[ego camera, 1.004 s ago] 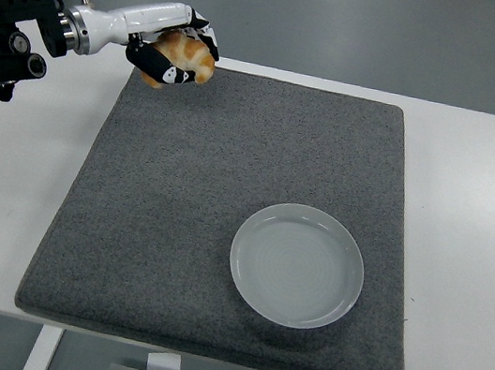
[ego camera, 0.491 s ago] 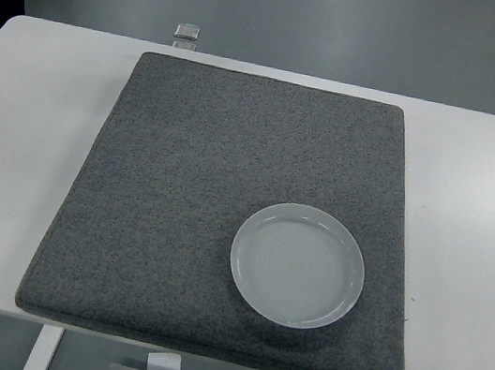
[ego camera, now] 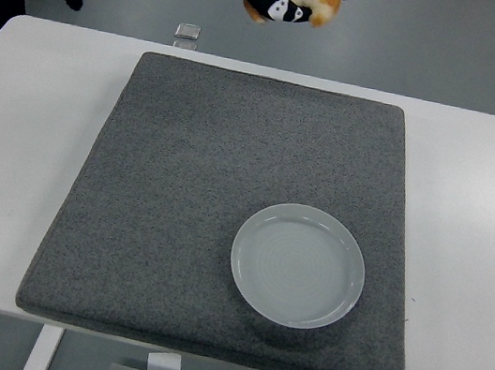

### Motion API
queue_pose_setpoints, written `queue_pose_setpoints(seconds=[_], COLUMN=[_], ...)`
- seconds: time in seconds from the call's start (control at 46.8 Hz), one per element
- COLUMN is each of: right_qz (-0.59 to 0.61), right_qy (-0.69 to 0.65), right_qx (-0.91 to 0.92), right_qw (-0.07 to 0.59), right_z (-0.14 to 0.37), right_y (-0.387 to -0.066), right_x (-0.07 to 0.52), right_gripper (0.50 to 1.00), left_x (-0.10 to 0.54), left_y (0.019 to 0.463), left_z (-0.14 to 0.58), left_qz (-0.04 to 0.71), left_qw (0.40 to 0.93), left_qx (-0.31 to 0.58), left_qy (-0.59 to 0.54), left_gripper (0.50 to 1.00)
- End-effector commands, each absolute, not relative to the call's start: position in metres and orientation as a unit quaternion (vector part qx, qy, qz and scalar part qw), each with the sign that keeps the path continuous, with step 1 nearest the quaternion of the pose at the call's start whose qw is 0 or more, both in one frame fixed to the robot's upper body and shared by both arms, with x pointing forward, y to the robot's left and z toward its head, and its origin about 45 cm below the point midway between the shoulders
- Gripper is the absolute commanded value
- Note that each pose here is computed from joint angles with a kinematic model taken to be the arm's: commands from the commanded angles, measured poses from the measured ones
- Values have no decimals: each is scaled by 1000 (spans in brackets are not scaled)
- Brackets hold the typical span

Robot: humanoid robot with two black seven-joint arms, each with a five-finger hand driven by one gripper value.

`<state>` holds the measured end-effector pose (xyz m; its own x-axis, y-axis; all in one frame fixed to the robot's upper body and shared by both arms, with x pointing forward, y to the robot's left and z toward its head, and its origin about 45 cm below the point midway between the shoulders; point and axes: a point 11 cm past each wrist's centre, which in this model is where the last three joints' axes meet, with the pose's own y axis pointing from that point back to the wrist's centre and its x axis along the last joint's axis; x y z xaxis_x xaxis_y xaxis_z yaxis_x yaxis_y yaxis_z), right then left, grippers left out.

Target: Place the bread on the plate

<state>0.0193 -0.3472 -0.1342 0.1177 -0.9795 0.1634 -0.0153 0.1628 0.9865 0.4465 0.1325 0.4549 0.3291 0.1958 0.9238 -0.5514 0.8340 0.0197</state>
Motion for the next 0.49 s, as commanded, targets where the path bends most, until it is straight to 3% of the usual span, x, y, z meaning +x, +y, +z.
queue_pose_setpoints(seconds=[0.0, 0.47], right_qz=[-425, -426], right_qy=[-510, -509], right_qx=[488, 487], right_qw=[567, 568], right_z=[-134, -134], right_y=[-347, -347], right_x=[19, 18], right_gripper=[930, 932], left_x=[438, 385], left_y=[111, 30], left_z=[450, 384], left_qz=[211, 117], left_qw=[805, 830], left_qx=[156, 106], left_qy=[-531, -534], left_gripper=[500, 500])
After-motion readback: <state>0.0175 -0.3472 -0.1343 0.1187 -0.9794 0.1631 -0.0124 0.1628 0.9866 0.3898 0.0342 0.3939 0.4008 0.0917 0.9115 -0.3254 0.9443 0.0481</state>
